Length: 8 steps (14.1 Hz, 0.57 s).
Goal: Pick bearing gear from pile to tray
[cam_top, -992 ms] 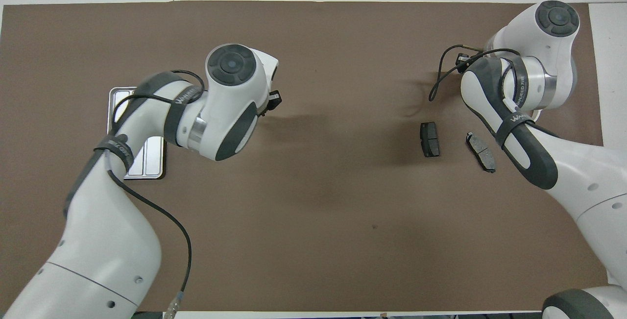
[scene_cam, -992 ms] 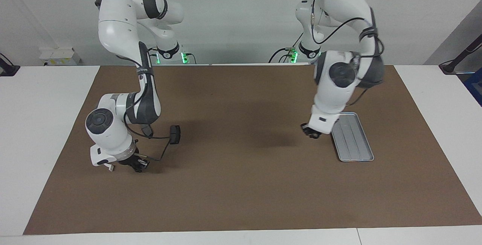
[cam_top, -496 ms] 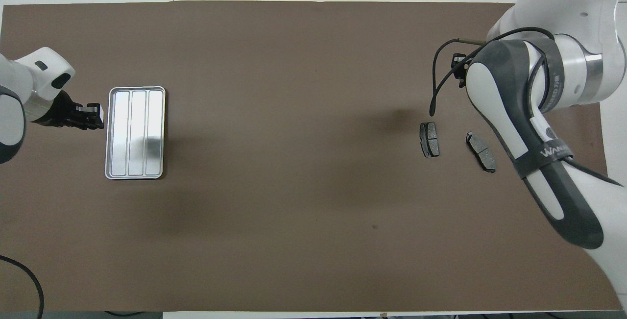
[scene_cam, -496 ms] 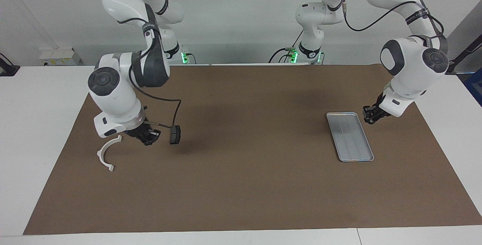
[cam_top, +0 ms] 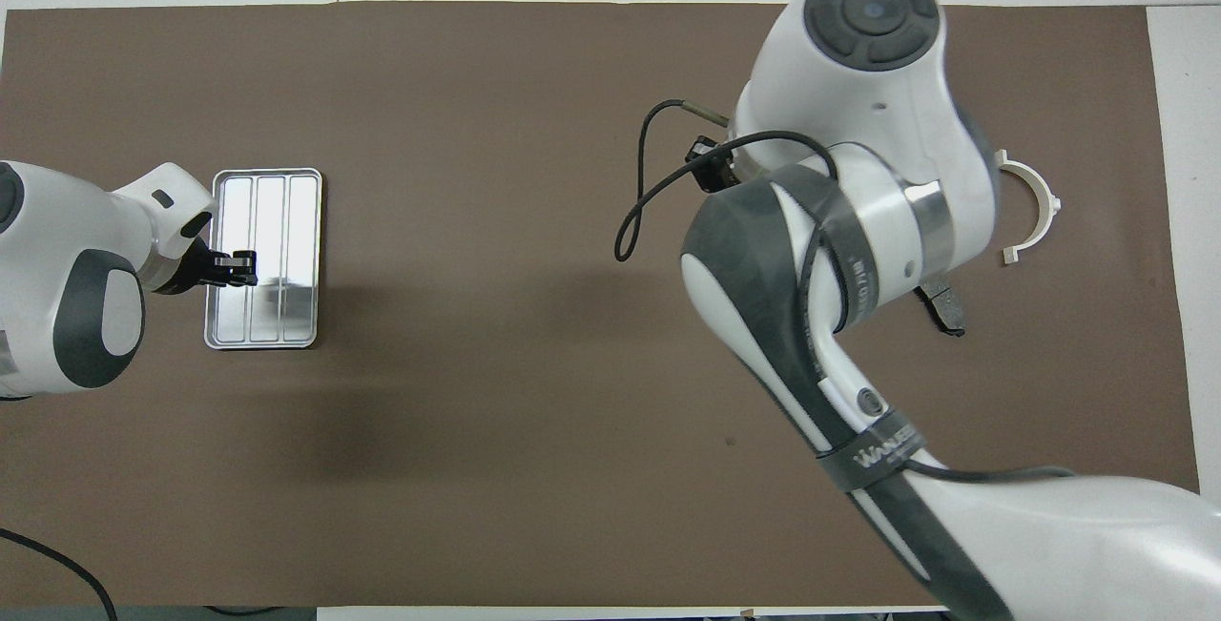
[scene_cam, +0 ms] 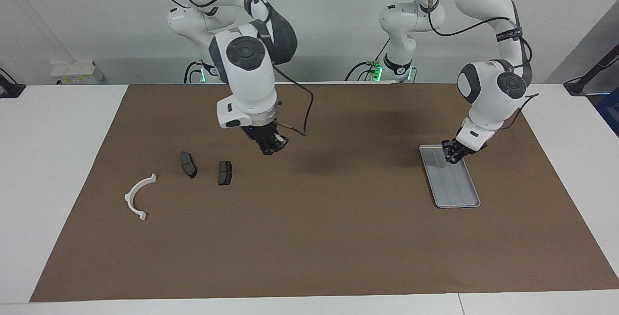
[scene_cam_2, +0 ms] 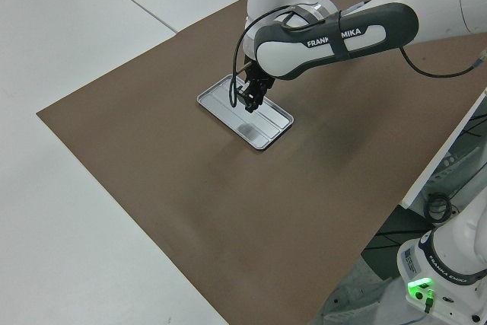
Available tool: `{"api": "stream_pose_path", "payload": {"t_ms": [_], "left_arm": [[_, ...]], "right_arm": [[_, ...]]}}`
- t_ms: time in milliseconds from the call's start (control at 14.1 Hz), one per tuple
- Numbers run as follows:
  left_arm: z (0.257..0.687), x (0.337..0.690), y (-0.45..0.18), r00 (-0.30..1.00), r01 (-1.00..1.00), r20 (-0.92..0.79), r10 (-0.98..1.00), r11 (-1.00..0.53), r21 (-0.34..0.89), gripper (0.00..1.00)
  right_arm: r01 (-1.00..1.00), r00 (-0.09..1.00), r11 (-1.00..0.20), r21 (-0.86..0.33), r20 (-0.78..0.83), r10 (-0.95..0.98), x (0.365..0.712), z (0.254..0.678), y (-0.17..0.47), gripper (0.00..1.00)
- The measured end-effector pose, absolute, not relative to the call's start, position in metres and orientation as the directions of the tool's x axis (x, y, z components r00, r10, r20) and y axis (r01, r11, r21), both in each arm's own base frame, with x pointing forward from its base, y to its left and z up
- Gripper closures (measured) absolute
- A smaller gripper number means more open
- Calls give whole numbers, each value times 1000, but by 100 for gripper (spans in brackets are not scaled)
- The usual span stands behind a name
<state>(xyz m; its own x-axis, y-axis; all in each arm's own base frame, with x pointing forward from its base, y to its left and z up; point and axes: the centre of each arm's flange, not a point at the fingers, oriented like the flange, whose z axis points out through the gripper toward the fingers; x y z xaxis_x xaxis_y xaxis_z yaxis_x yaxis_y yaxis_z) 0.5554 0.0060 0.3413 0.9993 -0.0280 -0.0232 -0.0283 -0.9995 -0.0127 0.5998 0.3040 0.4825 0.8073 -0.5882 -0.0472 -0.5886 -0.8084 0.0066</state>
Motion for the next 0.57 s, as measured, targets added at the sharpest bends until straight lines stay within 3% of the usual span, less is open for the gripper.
{"api": "stream_pose_path", "payload": {"t_ms": [283, 567], "left_arm": [[326, 547, -11, 1000, -13, -12, -13, -1000, -13, 65], [317, 541, -23, 1000, -12, -18, -12, -1000, -13, 65]], "right_arm": [[-638, 770, -768, -55, -26, -637, 571, 453, 379, 76], [-645, 763, -760, -78, -20, -646, 546, 388, 416, 76]]}}
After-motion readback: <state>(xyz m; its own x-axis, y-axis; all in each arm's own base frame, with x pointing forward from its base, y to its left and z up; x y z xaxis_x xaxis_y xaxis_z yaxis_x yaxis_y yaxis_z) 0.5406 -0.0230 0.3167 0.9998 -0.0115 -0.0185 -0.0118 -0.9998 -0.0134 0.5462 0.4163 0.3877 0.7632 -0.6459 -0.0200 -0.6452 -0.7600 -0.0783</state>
